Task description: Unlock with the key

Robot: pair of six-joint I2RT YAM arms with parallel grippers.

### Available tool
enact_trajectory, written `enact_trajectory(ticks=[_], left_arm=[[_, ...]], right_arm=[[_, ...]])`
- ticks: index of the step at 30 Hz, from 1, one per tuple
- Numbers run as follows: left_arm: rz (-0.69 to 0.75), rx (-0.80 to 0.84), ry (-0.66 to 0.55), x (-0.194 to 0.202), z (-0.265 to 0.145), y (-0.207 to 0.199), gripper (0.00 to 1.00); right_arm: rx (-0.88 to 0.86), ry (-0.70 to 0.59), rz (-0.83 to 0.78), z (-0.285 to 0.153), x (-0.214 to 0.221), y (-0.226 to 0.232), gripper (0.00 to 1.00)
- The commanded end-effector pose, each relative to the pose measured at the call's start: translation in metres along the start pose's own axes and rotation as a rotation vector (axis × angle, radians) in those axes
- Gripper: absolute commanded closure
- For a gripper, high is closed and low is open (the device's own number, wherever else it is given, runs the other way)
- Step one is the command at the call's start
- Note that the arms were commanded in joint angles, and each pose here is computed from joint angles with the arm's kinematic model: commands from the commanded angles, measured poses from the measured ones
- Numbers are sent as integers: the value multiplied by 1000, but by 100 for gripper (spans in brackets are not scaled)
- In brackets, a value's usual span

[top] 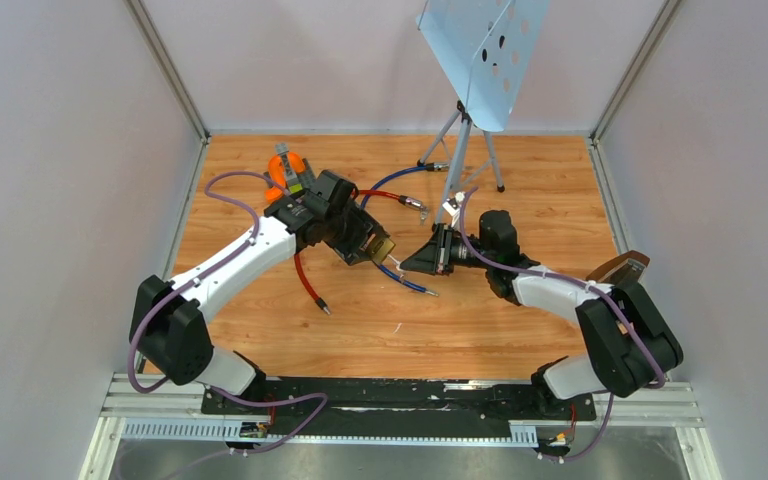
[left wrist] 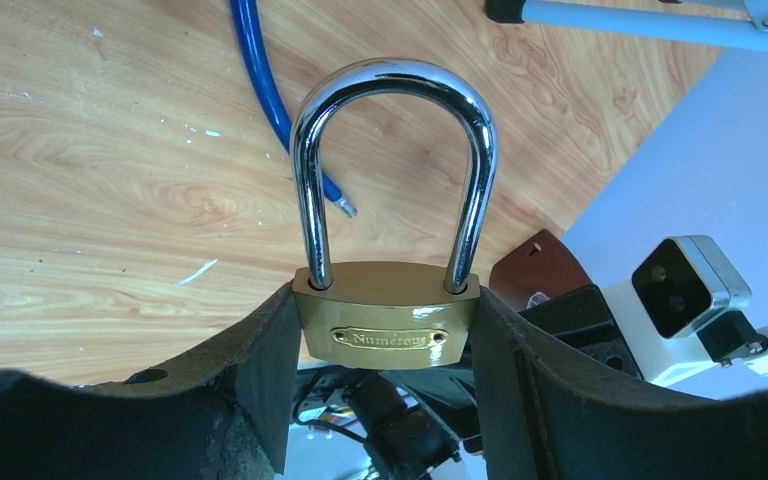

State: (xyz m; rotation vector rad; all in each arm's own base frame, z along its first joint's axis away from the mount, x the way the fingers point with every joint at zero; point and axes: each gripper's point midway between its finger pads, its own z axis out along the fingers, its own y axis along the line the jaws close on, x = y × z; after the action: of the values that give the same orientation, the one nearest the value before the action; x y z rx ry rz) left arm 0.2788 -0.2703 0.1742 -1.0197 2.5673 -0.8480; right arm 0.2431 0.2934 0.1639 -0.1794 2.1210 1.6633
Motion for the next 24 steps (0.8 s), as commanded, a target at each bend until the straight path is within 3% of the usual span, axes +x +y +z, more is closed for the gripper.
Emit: enact_trajectory(ticks=[1, 24], left_arm=[[8, 133, -4, 1, -21, -34, 89], [36, 85, -19, 13, -8, -32, 89]], right_arm=[[-32, -74, -114, 0, -22, 24, 100], [30, -160, -171, 12, -24, 26, 100]])
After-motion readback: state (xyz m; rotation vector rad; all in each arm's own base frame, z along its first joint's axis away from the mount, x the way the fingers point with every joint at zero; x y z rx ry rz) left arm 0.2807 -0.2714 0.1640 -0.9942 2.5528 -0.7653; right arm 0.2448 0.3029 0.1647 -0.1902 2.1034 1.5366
